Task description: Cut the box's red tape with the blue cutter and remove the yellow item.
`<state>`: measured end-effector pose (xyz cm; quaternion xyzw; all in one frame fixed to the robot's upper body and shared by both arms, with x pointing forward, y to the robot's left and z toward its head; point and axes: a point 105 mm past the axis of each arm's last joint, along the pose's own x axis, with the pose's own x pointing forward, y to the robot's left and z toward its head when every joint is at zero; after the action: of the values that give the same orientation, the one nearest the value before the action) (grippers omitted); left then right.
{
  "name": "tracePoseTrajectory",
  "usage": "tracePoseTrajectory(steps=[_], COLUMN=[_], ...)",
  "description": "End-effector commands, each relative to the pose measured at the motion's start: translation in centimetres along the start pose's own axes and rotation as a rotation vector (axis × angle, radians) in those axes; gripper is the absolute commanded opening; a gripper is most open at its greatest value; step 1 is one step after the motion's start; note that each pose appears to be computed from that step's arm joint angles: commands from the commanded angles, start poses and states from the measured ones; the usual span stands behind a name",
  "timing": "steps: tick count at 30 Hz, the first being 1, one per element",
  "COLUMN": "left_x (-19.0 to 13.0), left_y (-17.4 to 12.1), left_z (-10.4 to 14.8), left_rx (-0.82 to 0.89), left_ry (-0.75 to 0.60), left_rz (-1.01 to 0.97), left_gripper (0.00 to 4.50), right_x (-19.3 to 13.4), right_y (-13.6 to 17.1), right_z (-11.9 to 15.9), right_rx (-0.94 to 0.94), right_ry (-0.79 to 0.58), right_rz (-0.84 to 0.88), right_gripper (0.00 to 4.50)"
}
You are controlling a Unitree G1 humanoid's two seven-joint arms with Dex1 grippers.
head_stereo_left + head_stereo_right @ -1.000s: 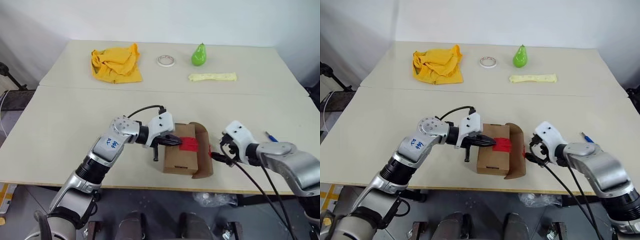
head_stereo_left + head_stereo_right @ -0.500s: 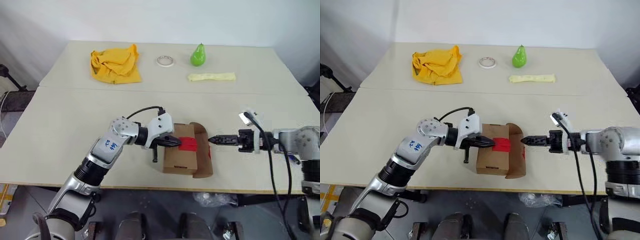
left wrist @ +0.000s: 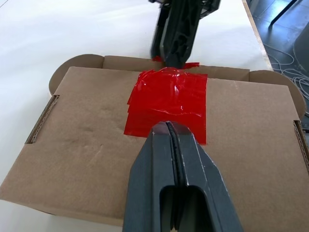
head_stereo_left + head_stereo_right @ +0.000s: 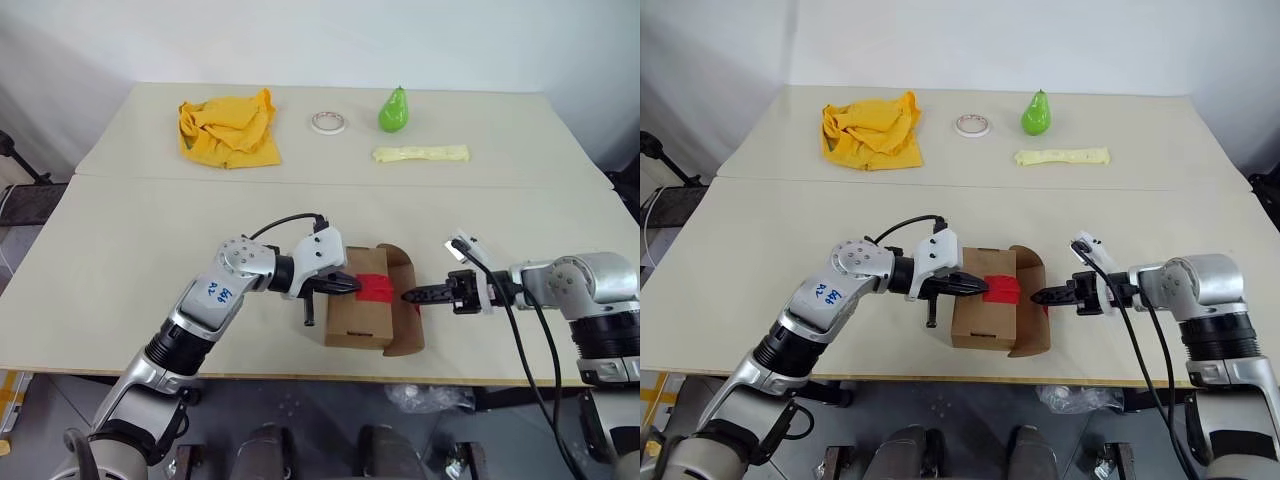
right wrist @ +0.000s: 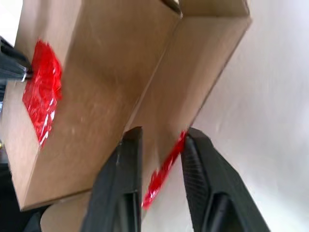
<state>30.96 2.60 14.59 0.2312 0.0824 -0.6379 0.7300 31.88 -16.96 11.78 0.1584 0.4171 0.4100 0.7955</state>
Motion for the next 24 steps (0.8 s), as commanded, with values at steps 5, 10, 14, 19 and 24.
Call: tracePoseTrajectory(steps=[5, 10, 14, 19, 24], left_x=[0.9, 0.7, 0.6, 0.2, 0.7], left_y=[-1.4, -1.3, -1.3, -1.8, -1.3], left_z=[-3.3, -3.4, -3.5, -3.4, -2.5], left_rx=[-0.093, -0.094, -0.093, -0.063, 0.012], left_ry=[0.105, 0.105, 0.104, 0.087, 0.006], left_rz=[-0.044, -0.039, -0.038, -0.080, -0.052], left_gripper=[0.00, 0.00, 0.00, 0.00, 0.00], right_x=[1.4, 1.7, 1.8, 1.5, -1.9], right_y=[0.1, -0.3, 0.5, 0.4, 0.6], right_z=[0.4, 0.2, 0.4, 0.5, 2.4], right_rx=[-0.003, 0.039, 0.107, 0.128, 0.127], right_ry=[0.037, 0.056, 0.042, 0.046, 0.013], right_rz=[0.032, 0.036, 0.099, 0.074, -0.003], right_gripper=[1.13, 0.17, 0.04, 0.04, 0.04])
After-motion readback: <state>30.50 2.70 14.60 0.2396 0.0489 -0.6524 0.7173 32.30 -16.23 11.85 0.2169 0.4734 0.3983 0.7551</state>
